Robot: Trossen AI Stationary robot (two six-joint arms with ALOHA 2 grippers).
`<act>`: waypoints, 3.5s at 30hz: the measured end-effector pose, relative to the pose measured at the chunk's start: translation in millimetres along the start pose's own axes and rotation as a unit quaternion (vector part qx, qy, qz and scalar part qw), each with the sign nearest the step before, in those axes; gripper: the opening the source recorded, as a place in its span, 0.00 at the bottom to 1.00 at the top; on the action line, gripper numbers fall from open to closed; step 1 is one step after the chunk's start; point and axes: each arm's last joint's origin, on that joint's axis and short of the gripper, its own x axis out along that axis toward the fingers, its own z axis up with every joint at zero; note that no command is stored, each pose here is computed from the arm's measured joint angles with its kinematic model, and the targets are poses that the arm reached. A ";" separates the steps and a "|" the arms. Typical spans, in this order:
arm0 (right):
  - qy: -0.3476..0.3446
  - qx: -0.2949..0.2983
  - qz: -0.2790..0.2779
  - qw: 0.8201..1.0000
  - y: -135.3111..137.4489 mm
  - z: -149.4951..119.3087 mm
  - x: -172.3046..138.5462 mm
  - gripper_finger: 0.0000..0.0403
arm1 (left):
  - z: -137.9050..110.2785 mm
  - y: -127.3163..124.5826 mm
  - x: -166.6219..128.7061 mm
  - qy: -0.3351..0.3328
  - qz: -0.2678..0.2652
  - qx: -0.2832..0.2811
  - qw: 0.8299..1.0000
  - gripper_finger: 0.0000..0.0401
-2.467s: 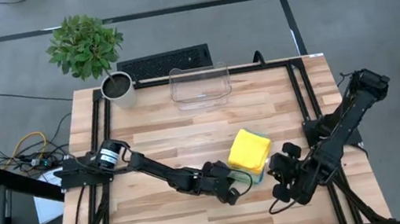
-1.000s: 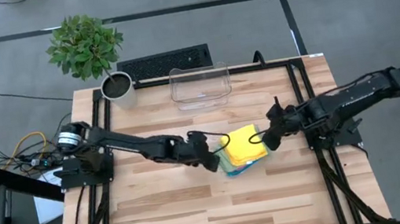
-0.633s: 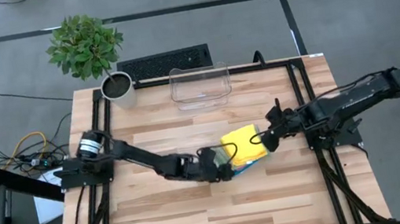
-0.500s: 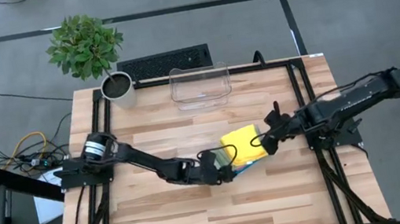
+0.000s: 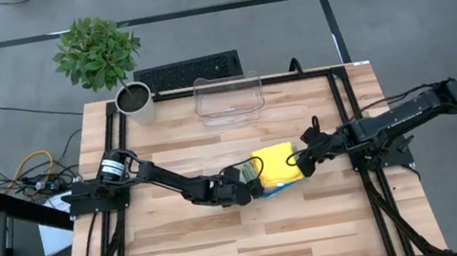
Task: Fold microfiber towels
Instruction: Put the folded stacked microfiber towels into the transparent bin
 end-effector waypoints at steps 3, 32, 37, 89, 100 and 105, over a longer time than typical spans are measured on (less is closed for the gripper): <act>-0.008 0.002 0.004 1.000 1.5 2.4 3.2 0.71 | 8.2 -0.2 2.4 -0.016 0.004 0.006 1.000 0.69; 0.041 0.038 -0.015 0.998 -5.4 -2.0 -5.3 0.71 | 40.8 -2.9 13.0 0.020 0.012 0.092 0.996 0.69; 0.055 0.048 -0.039 0.997 -10.5 -9.6 -13.5 0.71 | 42.4 -3.1 13.3 0.039 0.012 0.107 0.993 0.69; -0.011 0.039 0.180 0.983 36.7 50.7 60.3 0.20 | 85.5 -34.4 -34.4 0.021 0.009 0.215 0.976 0.11; -0.078 -0.008 0.145 0.986 62.0 135.8 3.8 0.20 | 147.6 -67.2 -111.2 -0.062 -0.015 0.219 0.974 0.11; -0.107 -0.022 0.132 0.985 61.5 183.1 -13.6 0.20 | 193.7 -66.4 -120.6 -0.086 -0.015 0.203 0.975 0.11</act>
